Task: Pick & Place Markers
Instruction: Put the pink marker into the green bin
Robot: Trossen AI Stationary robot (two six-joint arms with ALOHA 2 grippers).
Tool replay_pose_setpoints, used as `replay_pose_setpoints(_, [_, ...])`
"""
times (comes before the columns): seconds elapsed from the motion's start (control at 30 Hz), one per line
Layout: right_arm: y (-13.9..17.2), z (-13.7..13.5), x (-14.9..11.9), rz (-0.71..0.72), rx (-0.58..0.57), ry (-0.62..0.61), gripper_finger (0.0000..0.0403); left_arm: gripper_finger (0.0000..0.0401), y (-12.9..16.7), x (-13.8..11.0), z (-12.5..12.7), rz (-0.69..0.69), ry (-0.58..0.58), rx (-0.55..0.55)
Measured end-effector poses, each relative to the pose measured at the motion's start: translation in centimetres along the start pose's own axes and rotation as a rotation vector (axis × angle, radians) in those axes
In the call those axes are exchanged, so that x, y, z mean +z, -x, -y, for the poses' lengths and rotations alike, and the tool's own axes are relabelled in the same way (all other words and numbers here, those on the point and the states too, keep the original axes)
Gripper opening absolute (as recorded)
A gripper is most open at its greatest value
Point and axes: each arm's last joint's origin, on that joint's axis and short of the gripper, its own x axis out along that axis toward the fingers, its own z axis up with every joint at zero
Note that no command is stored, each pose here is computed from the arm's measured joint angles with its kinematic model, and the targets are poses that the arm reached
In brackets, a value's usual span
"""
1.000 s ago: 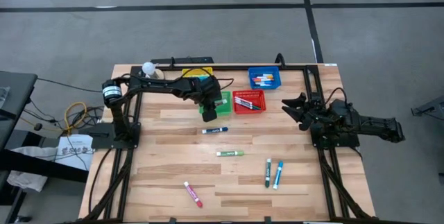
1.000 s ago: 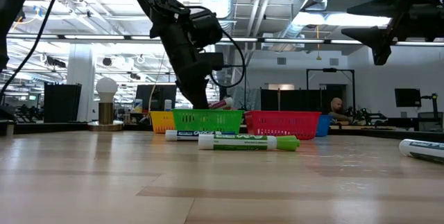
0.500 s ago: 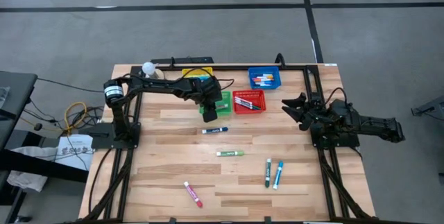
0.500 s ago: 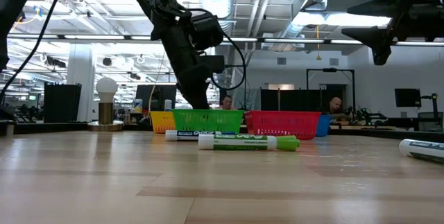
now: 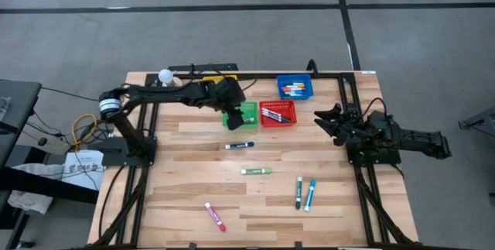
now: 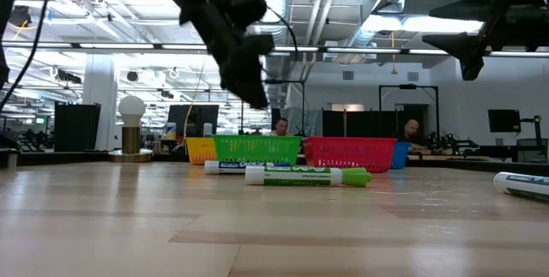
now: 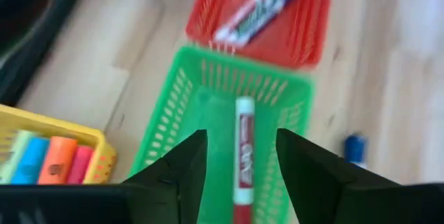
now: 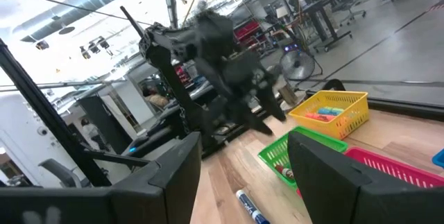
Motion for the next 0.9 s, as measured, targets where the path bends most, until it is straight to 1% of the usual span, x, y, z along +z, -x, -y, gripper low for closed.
replay_pose_setpoints(0.07, [0.0,0.0,0.0,0.000,0.000,0.000,0.0205,0.0169,1.5,0.6,0.5,0.053,0.051,-0.010])
replay_pose_setpoints(0.13, [0.0,0.0,0.0,0.000,0.000,0.000,0.0205,0.0167,3.0,1.0,1.5,0.093,0.091,-0.050])
replay_pose_setpoints(0.23, [0.0,0.0,0.0,0.000,0.000,0.000,0.0205,0.0164,4.6,1.3,4.2,0.130,0.116,-0.122])
replay_pose_setpoints(0.3, [0.0,0.0,0.0,0.000,0.000,0.000,0.0205,0.0164,5.4,1.2,6.5,0.138,0.106,-0.175])
replay_pose_setpoints(0.4, [0.0,0.0,0.0,0.000,0.000,0.000,0.0205,0.0164,6.3,0.5,10.2,0.119,0.026,-0.245])
replay_pose_setpoints(0.5, [0.0,0.0,0.0,-0.001,-0.001,0.000,0.0205,0.0163,7.0,-0.5,13.4,0.095,-0.010,-0.264])
replay_pose_setpoints(0.57, [0.0,0.0,0.0,-0.003,-0.002,0.000,0.0205,0.0163,7.4,-1.3,15.1,0.063,0.014,-0.261])
replay_pose_setpoints(0.6, [0.0,0.0,-0.1,-0.006,-0.003,0.001,0.0205,0.0163,7.4,-1.7,15.9,0.040,0.058,-0.255])
replay_pose_setpoints(0.67, [0.0,0.0,-0.1,-0.007,-0.004,0.001,0.0205,0.0163,7.5,-2.7,17.2,-0.025,0.181,-0.250])
replay_pose_setpoints(0.73, [0.0,0.1,-0.1,-0.010,-0.005,0.002,0.0205,0.0163,7.5,-3.4,18.4,-0.064,0.349,-0.257])
replay_pose_setpoints(0.8, [0.0,0.1,-0.1,-0.012,-0.007,0.002,0.0205,0.0163,7.4,-4.5,19.3,-0.118,0.560,-0.250])
replay_pose_setpoints(0.9, [0.0,0.1,-0.3,-0.026,-0.013,0.004,0.0205,0.0163,7.4,-6.2,20.4,-0.220,0.914,-0.231])
